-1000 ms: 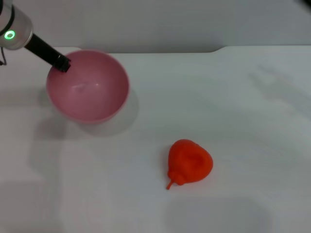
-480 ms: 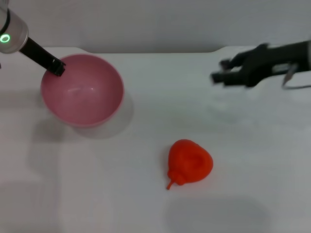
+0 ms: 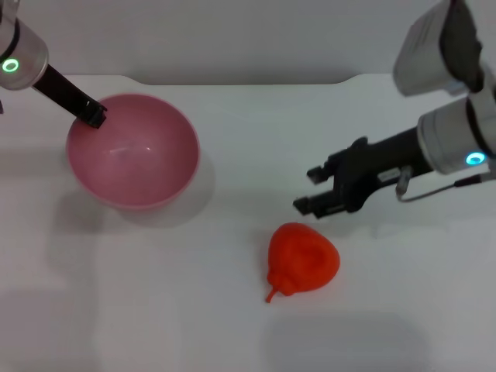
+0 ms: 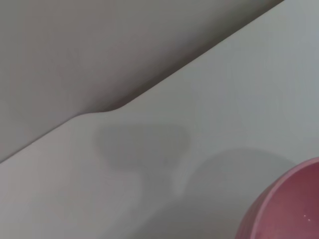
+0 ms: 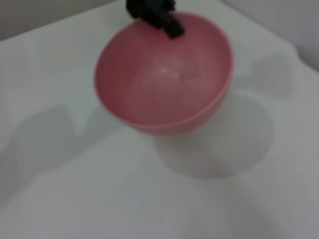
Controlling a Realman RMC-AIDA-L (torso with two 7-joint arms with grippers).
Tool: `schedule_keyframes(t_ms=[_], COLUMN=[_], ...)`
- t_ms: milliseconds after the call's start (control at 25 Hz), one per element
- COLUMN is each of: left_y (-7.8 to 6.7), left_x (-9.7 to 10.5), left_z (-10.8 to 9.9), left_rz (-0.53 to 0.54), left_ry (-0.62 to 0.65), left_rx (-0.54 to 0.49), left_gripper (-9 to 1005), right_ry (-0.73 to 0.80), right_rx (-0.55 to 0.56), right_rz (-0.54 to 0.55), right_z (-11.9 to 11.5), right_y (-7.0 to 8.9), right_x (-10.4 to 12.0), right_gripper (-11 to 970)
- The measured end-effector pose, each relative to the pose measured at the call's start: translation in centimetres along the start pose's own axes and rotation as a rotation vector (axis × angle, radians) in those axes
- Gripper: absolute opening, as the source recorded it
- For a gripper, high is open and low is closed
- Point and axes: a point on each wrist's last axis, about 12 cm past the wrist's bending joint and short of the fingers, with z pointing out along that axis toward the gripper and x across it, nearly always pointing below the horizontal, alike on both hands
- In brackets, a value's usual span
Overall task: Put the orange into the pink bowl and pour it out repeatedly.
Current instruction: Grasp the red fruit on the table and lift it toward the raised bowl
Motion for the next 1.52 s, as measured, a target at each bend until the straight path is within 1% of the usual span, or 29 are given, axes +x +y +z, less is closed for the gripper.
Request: schedule_keyframes(t_ms=[240,400,560,840,1080,1160,1400,1520], left_y=[-0.2,-0.3,-0.5,-0.6,-0.7,-0.7,-0.7,-0.8], left_x=[-0.1,-0.1,-0.2,-0.1,0.0,0.0,0.0,-0.1], left_z=[0.1,0.2,0.3,0.4,0.5,0.5,0.5,0.6], left_rz=[0.004,0.007,0.012,0.017,0.015,0.015,0.015,0.016], left_ry=[0.001,0.0,-0.001,0.005,0.008,0.008,0.006,0.004], left_rx=[0.003,0.004,0.004,0.007,0.011,0.012,0.01,0.012], left_gripper=[44,44,44,45,45,45,45,45], right_ry=[0.068,0.098,0.113,0.12,0.12,0.12,0.095,0.04], right_rx=[-0.048,-0.054,-0.052,-0.042,-0.039,-0.037,-0.02,0.023], right_rz=[0.034,0.056,0.095,0.088,0.078,0.077,0.1,0.124], right_z=[2.2,3.2,3.7,3.8,3.8,3.7,3.2,1.9], right_y=[0.6,0.8,0.6,0.6,0.5,0.5,0.0,-0.7], right_x=[1.5,2.2,2.3,2.4,2.3,2.3,2.4,2.3], right_gripper=[598,598,597,586,481,261,169,123])
